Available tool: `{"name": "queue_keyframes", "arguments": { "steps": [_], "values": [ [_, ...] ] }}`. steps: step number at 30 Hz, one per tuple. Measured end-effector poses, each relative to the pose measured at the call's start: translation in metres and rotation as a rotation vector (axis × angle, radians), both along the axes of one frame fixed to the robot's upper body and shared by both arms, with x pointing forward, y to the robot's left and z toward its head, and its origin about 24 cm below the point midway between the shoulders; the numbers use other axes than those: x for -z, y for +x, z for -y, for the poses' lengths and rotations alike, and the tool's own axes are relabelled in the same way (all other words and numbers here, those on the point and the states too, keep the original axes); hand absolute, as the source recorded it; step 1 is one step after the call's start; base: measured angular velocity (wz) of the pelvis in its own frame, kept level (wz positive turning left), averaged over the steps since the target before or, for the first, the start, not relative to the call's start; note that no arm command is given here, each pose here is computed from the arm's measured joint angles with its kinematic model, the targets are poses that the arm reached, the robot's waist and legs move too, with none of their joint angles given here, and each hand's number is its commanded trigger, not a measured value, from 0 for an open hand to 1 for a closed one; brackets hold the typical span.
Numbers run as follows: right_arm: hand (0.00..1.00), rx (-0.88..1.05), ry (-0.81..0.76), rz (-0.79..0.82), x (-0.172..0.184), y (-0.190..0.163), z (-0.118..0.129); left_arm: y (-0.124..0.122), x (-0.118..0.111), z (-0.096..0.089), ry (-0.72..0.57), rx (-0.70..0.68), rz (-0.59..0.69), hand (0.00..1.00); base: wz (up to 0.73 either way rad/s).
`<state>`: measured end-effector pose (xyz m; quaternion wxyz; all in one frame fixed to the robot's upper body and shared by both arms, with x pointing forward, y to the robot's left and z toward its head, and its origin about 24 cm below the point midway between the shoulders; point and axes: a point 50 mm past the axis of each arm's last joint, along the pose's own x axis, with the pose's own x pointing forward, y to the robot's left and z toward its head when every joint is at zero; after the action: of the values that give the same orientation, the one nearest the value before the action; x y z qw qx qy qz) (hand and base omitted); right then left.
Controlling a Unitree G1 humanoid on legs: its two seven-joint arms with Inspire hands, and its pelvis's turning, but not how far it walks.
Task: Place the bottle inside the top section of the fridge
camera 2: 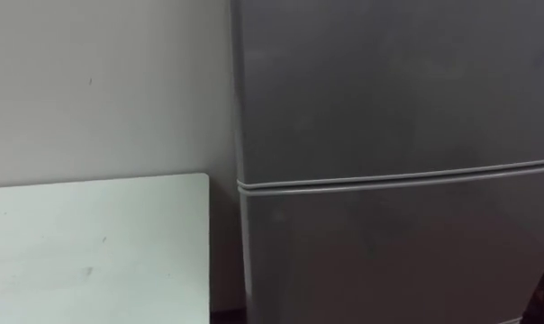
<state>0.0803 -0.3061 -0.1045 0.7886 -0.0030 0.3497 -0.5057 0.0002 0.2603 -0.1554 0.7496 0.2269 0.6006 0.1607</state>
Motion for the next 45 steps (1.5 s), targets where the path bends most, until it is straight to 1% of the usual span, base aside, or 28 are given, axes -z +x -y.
{"name": "queue_keyframes", "arguments": {
  "steps": [6, 10, 15, 18, 24, 27, 31, 33, 38, 45],
  "values": [
    [0.00, -0.075, 0.087, -0.118, 0.021, -0.025, -0.015, -0.002, 0.001, 0.005, -0.007, -0.006, -0.002, 0.00, 0.01],
    [0.00, -0.150, 0.117, -0.152, 0.025, -0.027, -0.019, -0.001, 0.002, 0.005, -0.009, -0.006, -0.001, 0.00, -0.02],
    [0.00, -0.394, 0.157, -0.204, 0.032, -0.020, -0.040, 0.015, 0.002, 0.007, -0.014, 0.007, 0.041, 0.00, 0.00],
    [0.00, -0.528, 0.182, -0.250, 0.038, -0.017, -0.051, 0.019, 0.002, 0.009, -0.017, 0.019, 0.051, 0.00, -0.01],
    [0.00, -0.669, 0.267, -0.283, 0.047, -0.015, -0.070, 0.019, 0.003, 0.013, -0.029, 0.042, 0.044, 0.00, 0.00],
    [0.00, -0.697, 0.308, -0.296, 0.050, -0.014, -0.075, 0.022, 0.004, 0.018, -0.041, 0.061, 0.048, 0.00, 0.00],
    [0.00, -0.711, 0.378, -0.301, 0.054, -0.014, -0.082, 0.030, 0.006, 0.026, -0.073, 0.046, 0.073, 0.00, 0.01],
    [0.00, -0.710, 0.433, -0.288, 0.056, -0.017, -0.086, 0.035, 0.007, 0.030, -0.118, 0.001, 0.101, 0.00, 0.02],
    [0.00, -0.724, 0.504, -0.277, 0.058, -0.021, -0.089, 0.036, 0.008, 0.034, -0.213, -0.104, 0.151, 0.00, 0.02],
    [0.00, -0.700, 0.589, -0.255, 0.060, -0.024, -0.088, 0.028, 0.011, 0.035, -0.321, -0.240, 0.155, 0.00, 0.00]
  ]
}}
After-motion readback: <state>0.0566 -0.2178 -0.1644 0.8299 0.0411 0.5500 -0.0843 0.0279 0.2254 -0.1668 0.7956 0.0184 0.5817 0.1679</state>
